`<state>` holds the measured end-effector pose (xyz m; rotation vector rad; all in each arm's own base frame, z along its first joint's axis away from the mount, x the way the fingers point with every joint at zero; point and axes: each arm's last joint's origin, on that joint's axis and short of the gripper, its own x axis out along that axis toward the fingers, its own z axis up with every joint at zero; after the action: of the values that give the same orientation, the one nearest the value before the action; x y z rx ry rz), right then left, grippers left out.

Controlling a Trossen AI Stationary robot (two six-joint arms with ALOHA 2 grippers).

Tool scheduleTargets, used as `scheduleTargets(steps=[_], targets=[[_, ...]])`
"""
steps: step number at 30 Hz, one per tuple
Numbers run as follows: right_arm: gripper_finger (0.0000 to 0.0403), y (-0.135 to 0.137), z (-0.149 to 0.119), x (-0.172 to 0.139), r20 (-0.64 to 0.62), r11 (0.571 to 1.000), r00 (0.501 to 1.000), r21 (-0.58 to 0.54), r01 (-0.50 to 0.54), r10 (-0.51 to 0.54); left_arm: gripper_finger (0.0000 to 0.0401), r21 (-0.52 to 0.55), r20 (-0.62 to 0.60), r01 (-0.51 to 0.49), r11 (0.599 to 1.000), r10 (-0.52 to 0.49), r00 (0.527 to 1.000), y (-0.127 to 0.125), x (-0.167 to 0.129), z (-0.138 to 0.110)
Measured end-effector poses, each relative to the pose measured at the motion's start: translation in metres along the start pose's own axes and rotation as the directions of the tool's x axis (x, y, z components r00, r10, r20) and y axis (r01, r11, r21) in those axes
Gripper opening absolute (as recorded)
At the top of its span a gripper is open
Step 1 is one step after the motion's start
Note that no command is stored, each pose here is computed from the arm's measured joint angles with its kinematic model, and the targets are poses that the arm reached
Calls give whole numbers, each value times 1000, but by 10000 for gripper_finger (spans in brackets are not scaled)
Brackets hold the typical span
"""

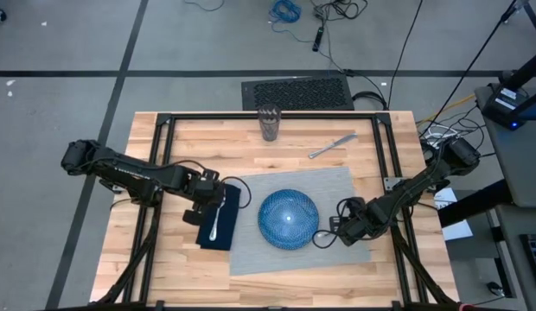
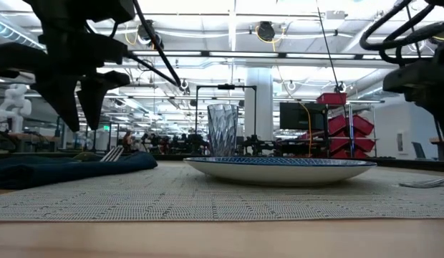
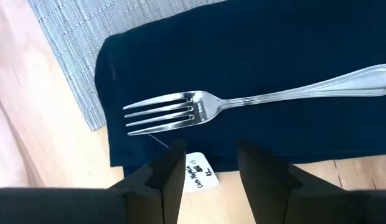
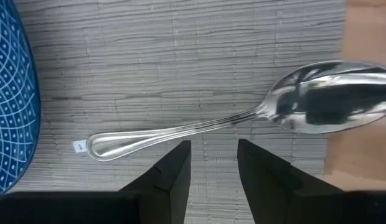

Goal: Set table place
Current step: Put the silver spoon to the right of the blue plate on the gray placemat

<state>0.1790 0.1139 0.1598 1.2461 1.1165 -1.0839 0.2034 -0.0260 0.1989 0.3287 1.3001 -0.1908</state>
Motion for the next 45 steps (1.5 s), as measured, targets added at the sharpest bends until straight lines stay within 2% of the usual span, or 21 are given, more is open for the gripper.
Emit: scheduleTargets(steps=[5,11,21,29,32,37,45], targets=[[116,1,0,3,-6,1000,1000,2,-26,26,130,2,12,-2,1000,2,1000,0,0,1],[116,-6,2,23,-55,995,993,15,-100,101,130,1,18,-5,1000,5,1000,0,0,2],[116,-11,5,23,-29,996,995,-13,-92,91,130,6,51,-13,1000,12,999,1,0,5],[116,-21,10,21,32,1000,999,-29,-2,3,130,4,61,-15,1000,15,998,1,0,6],[116,-24,12,18,37,1000,999,-30,3,-2,130,18,61,-17,1000,15,998,1,0,6],[116,-22,13,16,71,998,996,-23,-51,53,130,23,61,-17,1000,15,998,1,0,6],[116,-12,8,15,17,989,989,-14,-145,146,130,23,61,-17,1000,16,998,1,0,6]])
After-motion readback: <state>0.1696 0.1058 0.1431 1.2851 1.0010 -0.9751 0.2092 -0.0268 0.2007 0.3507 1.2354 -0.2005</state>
